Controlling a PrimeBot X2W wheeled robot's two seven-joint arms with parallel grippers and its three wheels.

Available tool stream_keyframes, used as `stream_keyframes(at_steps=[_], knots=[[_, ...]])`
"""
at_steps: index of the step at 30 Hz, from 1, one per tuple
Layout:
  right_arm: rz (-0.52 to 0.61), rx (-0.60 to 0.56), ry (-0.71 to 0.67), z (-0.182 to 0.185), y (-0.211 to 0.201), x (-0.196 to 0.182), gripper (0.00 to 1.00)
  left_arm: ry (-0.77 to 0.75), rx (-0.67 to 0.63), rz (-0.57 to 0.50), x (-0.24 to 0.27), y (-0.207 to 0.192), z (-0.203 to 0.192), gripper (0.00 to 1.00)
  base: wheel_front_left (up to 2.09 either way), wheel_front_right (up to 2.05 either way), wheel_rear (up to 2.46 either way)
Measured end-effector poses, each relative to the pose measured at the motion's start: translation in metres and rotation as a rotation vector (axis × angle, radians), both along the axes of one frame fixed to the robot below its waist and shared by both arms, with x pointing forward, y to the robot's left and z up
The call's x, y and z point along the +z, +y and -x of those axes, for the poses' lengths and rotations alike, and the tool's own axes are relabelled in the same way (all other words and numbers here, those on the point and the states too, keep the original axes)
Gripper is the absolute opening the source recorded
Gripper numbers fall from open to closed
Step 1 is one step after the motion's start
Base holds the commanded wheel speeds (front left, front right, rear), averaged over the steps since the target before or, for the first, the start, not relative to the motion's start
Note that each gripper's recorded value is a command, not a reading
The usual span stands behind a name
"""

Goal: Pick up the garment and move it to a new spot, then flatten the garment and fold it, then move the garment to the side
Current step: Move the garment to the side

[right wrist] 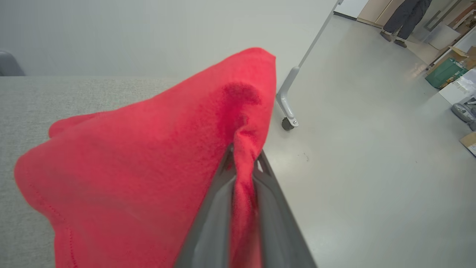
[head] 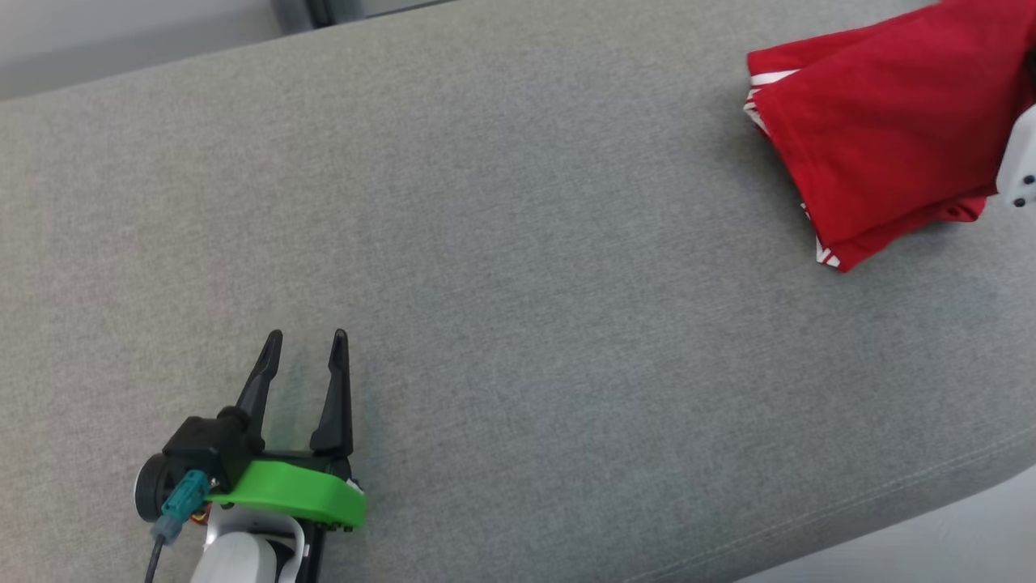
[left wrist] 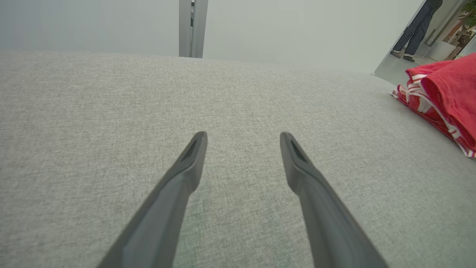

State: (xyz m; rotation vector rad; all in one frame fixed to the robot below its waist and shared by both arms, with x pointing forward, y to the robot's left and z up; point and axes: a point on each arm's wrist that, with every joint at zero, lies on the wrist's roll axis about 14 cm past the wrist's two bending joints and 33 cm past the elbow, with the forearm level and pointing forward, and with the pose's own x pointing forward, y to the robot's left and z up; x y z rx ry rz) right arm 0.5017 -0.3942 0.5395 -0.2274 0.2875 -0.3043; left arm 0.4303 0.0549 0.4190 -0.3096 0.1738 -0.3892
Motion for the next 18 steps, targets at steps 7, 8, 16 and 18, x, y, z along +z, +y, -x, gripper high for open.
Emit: stream_keyframes(at_steps=[7,8,16,18], knots=[[-0.011,-0.049,0.046,-0.002,-0.01,-0.037,0.16,0.031,0.013,-0.018,-0.016,0.009,-0.004,1.0,0.0,0.0,0.0],[-0.015,-0.06,0.049,-0.002,-0.013,-0.041,0.19,0.034,0.013,-0.021,-0.018,0.01,-0.005,1.0,0.0,0.0,0.0],[-0.003,-0.08,0.052,-0.006,-0.017,-0.063,1.0,0.049,0.014,-0.032,-0.028,0.014,-0.011,1.0,0.0,0.0,0.0],[0.0,-0.073,0.052,-0.008,-0.015,-0.066,1.0,0.052,0.017,-0.036,-0.03,0.015,-0.011,1.0,0.0,0.0,0.0]])
